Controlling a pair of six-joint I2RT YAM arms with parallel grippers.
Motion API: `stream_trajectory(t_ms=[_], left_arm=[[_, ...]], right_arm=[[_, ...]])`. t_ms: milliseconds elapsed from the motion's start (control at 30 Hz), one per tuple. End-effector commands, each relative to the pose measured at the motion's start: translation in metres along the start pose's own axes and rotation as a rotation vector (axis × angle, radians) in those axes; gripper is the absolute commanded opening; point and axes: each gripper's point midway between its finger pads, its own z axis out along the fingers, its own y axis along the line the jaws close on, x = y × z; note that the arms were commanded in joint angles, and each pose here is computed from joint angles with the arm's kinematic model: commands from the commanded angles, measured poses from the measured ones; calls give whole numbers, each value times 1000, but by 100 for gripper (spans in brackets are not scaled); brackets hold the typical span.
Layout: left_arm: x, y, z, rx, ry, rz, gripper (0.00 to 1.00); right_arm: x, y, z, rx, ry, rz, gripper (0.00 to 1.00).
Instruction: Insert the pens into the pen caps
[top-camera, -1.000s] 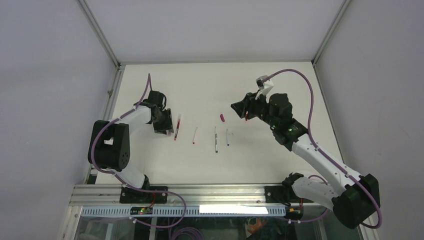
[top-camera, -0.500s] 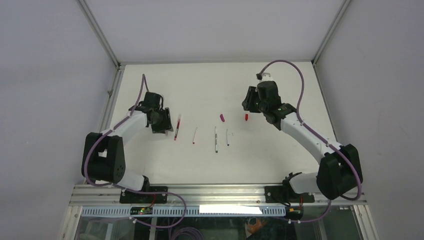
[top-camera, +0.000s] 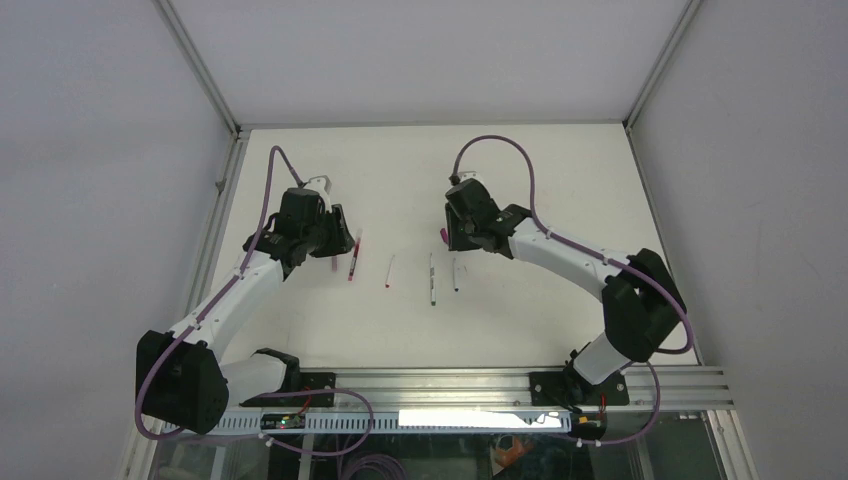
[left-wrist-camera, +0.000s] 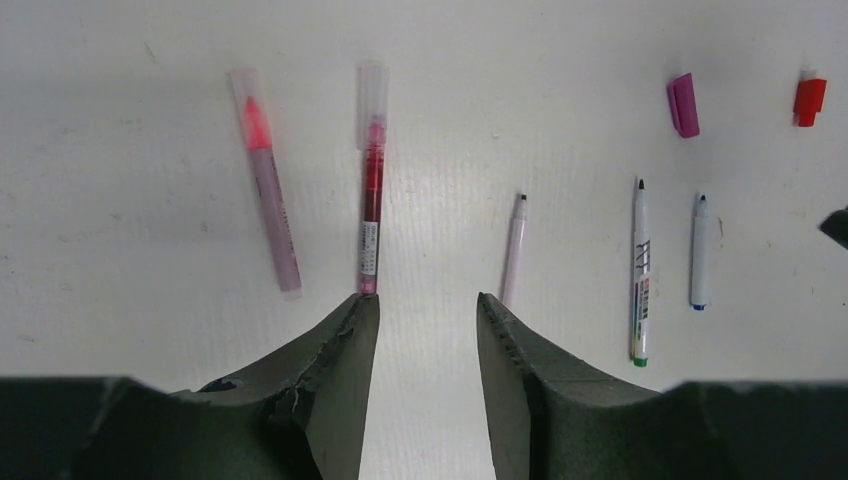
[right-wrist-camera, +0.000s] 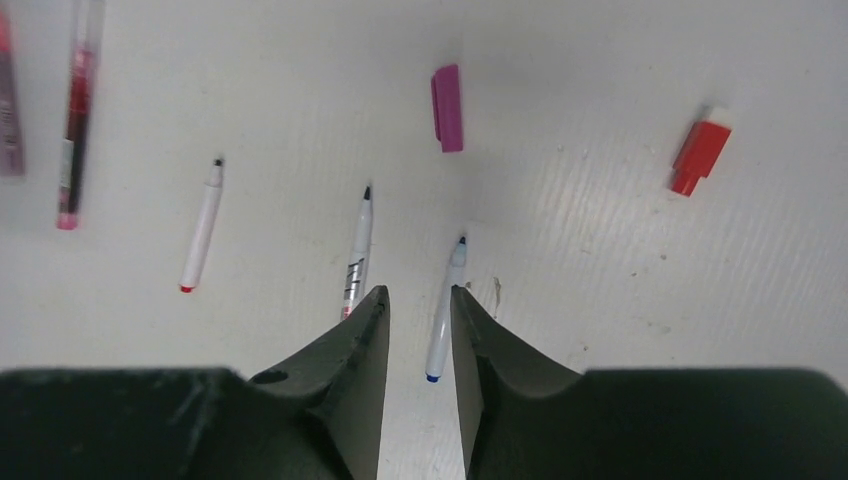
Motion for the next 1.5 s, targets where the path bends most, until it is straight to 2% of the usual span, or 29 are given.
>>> stream_trajectory(t_ms=[0, 333, 833, 1100, 1233, 1333, 1400, 1467], left_arm=[[-9, -13, -4, 48, -59, -8, 42], [-7, -37, -9, 155, -62, 15, 41], [-8, -40, -22, 184, -103, 13, 41], [-7, -42, -19, 191, -87, 15, 41], [-6, -41, -19, 188, -86, 15, 42], [-6, -41, -19, 187, -85, 15, 41], [-6, -41, -19, 187, -84, 14, 42], [-4, -40, -18, 187, -78, 12, 42]], right_arm=[[29, -15, 16, 153, 97, 6, 31], [47, -10, 42, 221, 145, -6, 31], [62, -3, 60, 234, 183, -27, 31], [73, -3, 70, 232, 208, -21, 30], [80, -4, 73, 231, 219, -8, 25], [87, -7, 75, 239, 233, -7, 15], [92, -9, 76, 242, 243, -5, 2], [96, -10, 76, 243, 251, -2, 0]])
